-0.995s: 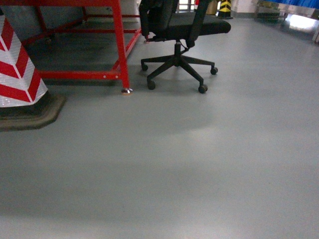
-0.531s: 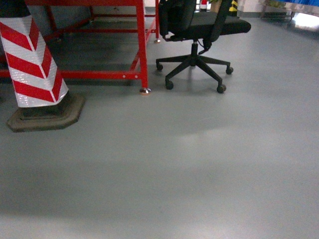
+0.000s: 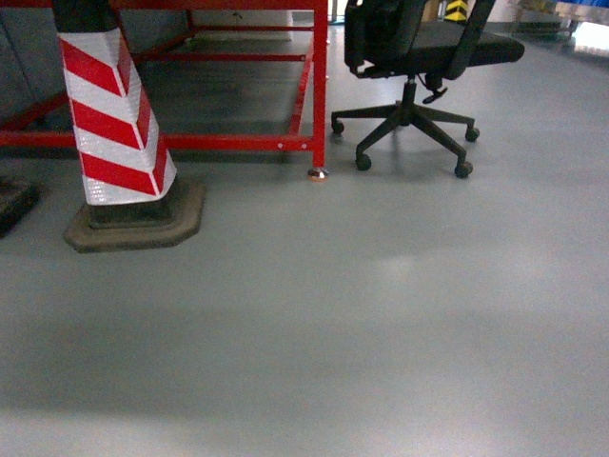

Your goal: Pick capacitor and pack into box

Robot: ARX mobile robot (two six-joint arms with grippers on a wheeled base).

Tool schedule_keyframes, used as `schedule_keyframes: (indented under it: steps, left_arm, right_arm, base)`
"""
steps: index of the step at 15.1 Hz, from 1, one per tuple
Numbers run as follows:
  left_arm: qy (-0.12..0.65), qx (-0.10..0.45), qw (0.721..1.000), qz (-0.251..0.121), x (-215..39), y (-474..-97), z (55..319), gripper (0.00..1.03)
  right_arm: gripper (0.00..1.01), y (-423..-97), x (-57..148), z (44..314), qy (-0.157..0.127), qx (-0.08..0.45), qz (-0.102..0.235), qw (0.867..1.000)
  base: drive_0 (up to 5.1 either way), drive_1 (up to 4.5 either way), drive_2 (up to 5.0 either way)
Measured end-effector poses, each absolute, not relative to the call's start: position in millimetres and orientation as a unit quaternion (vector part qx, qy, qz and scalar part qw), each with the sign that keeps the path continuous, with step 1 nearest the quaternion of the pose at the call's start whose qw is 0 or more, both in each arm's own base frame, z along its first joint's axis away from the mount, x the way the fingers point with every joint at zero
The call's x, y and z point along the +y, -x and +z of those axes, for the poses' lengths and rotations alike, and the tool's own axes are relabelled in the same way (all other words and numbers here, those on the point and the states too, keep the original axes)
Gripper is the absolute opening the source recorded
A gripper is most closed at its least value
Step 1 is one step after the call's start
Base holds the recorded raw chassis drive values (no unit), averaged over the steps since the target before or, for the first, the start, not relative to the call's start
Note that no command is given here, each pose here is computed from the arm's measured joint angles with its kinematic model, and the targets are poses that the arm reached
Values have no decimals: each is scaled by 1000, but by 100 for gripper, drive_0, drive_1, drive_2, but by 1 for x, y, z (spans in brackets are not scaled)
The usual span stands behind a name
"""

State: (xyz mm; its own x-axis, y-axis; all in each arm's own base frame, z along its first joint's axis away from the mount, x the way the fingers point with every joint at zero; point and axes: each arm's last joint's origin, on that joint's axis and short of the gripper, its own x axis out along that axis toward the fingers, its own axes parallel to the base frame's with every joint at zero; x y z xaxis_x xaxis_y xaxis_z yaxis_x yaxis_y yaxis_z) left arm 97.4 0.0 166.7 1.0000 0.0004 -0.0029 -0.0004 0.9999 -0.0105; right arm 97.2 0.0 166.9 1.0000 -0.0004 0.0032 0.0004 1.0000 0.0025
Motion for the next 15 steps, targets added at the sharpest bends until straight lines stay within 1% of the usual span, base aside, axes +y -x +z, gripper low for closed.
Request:
schedule_keyframes:
  steps: [15]
  left_arm:
    - [5,2,1000,0,0,-97,167,43]
  right_arm:
    - [98,-97,0,167,-1,0,0,1000]
  base:
    - [-506,239,239]
